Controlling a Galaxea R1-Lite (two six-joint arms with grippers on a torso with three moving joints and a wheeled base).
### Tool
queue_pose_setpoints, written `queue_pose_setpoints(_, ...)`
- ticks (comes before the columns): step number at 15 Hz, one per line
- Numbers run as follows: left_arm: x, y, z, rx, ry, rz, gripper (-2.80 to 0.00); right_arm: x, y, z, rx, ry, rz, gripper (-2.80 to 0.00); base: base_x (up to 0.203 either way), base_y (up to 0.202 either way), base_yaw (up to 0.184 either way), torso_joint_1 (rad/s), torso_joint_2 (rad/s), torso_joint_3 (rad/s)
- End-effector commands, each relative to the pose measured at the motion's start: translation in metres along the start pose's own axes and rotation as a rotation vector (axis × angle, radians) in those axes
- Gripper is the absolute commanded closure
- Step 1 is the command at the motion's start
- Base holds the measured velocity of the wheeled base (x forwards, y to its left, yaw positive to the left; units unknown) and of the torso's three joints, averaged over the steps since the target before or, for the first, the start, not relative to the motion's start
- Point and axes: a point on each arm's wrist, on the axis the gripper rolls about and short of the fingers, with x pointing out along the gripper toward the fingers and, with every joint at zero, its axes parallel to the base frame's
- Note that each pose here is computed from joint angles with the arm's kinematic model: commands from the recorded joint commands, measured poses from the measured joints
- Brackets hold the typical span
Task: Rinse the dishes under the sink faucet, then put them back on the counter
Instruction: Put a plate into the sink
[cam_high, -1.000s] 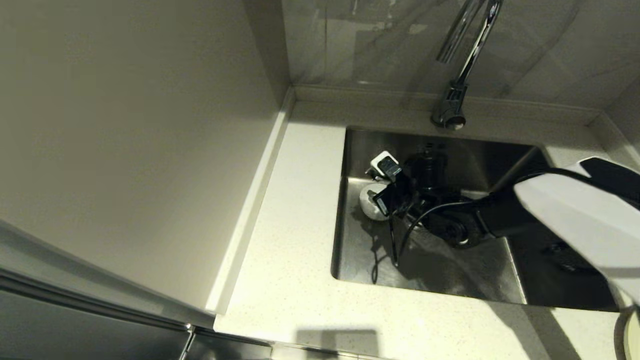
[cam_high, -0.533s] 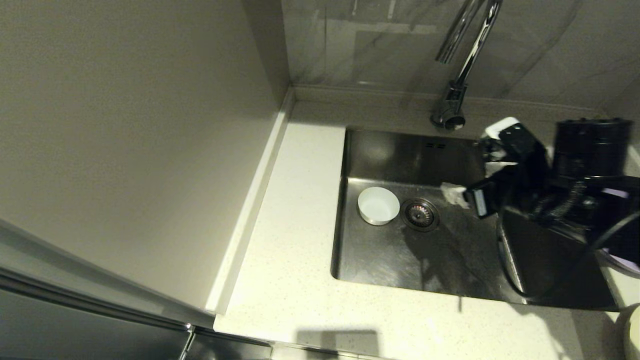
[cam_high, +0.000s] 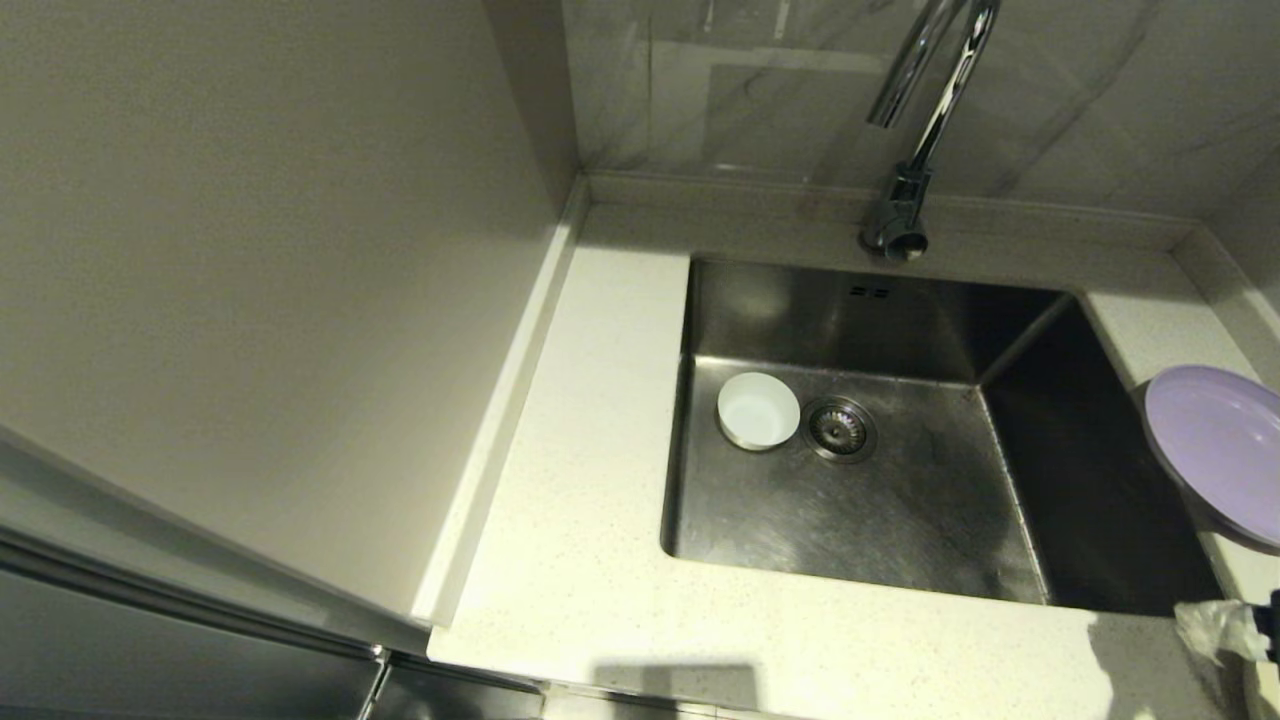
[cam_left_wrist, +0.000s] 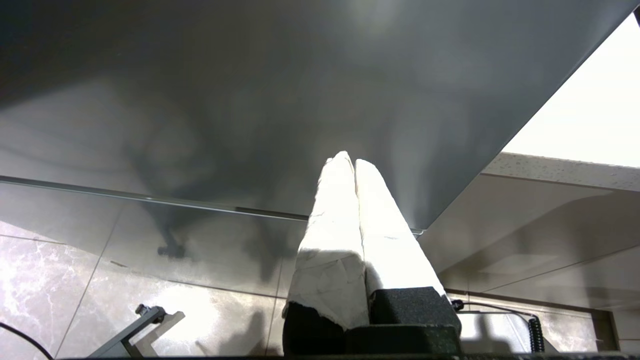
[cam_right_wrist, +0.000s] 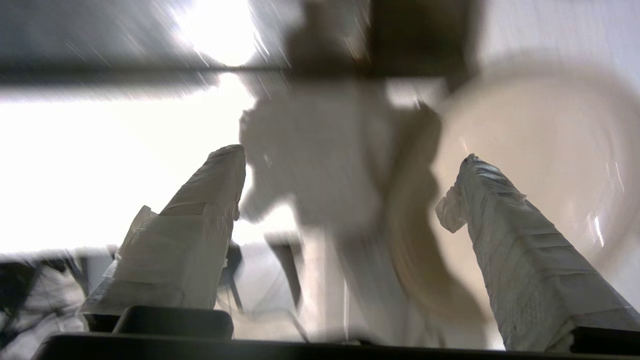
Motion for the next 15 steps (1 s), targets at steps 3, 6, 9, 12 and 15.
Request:
queue_pose_setpoints(3, 0.000, 0.000, 0.000, -0.001, -0.002, 0.000, 0.00, -0.007, -0.009, -0.007, 0.029, 0.014, -0.068, 0.00, 0.000, 0.000, 0.000, 0.000, 0.00, 0.000)
queue_pose_setpoints(6, 0.000, 0.000, 0.000, -0.001, -0.002, 0.000, 0.00, -0.007, -0.007, 0.005, 0.035, -0.001, -0.071, 0.00, 0.000, 0.000, 0.000, 0.000, 0.00, 0.000)
queue_pose_setpoints(9, 0.000, 0.000, 0.000, -0.001, -0.002, 0.000, 0.00, -0.007, -0.006, 0.014, 0.038, -0.017, -0.086, 0.00, 0.000, 0.000, 0.000, 0.000, 0.00, 0.000)
queue_pose_setpoints(12, 0.000, 0.000, 0.000, -0.001, -0.002, 0.000, 0.00, 0.001, -0.002, 0.029, 0.031, -0.008, -0.113, 0.00, 0.000, 0.000, 0.000, 0.000, 0.00, 0.000)
queue_pose_setpoints(15, 0.000, 0.000, 0.000, -0.001, -0.002, 0.000, 0.00, 0.017, 0.004, 0.054, 0.022, 0.006, -0.184, 0.00, 0.000, 0.000, 0.000, 0.000, 0.00, 0.000)
